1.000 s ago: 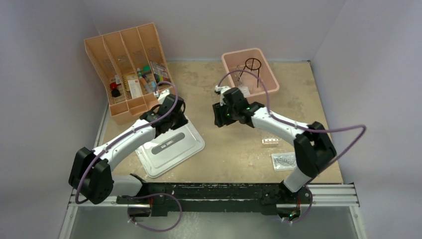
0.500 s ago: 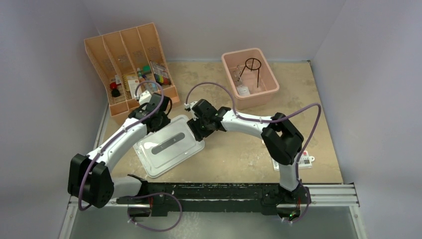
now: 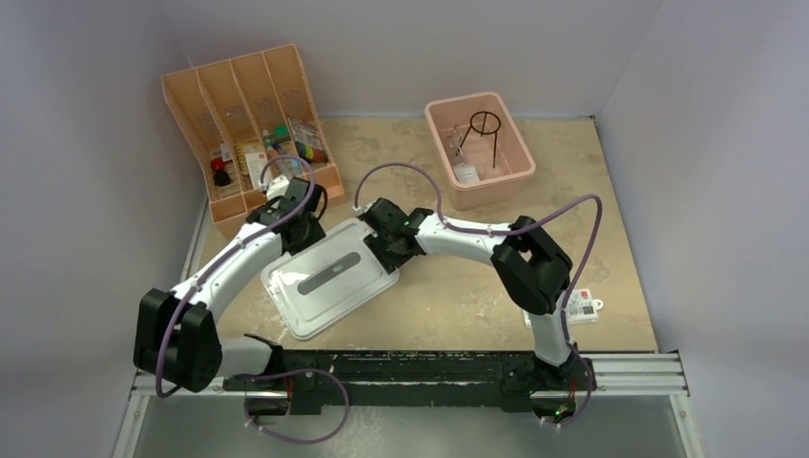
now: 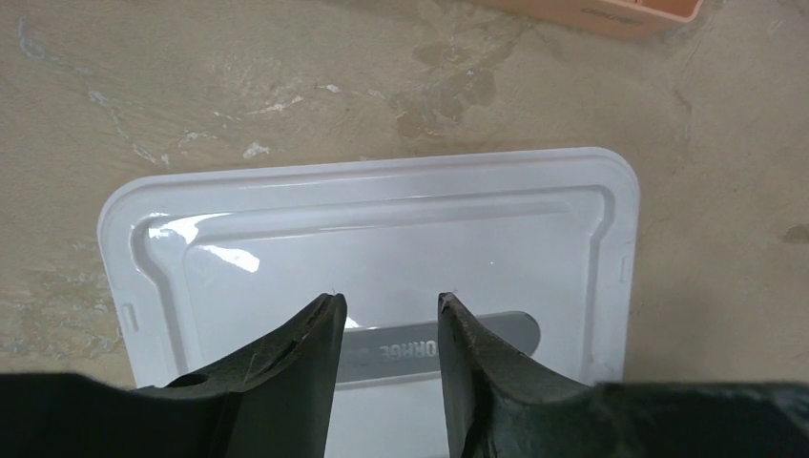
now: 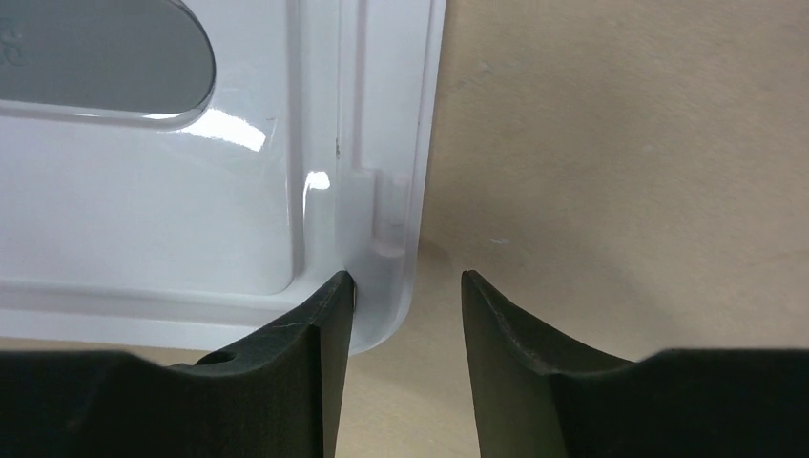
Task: Organize the chemistry lab equipment
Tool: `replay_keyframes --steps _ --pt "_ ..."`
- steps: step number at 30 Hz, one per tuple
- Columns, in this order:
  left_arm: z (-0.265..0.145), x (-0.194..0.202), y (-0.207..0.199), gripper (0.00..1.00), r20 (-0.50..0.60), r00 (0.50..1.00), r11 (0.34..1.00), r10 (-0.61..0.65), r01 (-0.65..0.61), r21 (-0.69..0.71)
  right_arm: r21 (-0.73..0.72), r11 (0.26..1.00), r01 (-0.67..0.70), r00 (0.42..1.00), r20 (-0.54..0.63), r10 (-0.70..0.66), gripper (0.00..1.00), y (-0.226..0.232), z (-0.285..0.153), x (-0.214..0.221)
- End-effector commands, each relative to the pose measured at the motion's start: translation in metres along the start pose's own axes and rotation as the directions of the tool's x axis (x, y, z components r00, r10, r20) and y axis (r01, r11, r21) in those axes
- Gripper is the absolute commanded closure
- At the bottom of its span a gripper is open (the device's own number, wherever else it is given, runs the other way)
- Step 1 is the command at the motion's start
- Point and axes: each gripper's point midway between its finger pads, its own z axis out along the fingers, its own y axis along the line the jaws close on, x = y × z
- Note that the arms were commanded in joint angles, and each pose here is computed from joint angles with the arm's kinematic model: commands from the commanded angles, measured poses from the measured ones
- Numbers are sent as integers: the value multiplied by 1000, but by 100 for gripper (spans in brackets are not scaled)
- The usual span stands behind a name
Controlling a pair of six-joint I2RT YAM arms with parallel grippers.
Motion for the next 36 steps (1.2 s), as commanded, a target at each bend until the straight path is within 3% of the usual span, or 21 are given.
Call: replay_keyframes --steps 1,7,16,27,36 --pt "10 0 -15 57 -40 996 996 81 -79 48 201 979 44 995 -95 -25 53 -65 -11 35" --pt "35 8 -32 48 -98 977 981 187 -181 71 145 989 22 999 -30 -18 53 -103 -21 29" --pt "71 3 -71 27 -103 923 921 371 -352 165 -61 998 -25 994 102 31 48 -79 -27 -11" --pt "76 60 -82 32 -259 875 883 410 -309 353 -67 978 -196 942 265 207 43 -82 -82 -54" --pt "49 77 -79 34 -304 890 889 339 -198 412 -39 953 -301 923 240 302 39 -87 -99 -7"
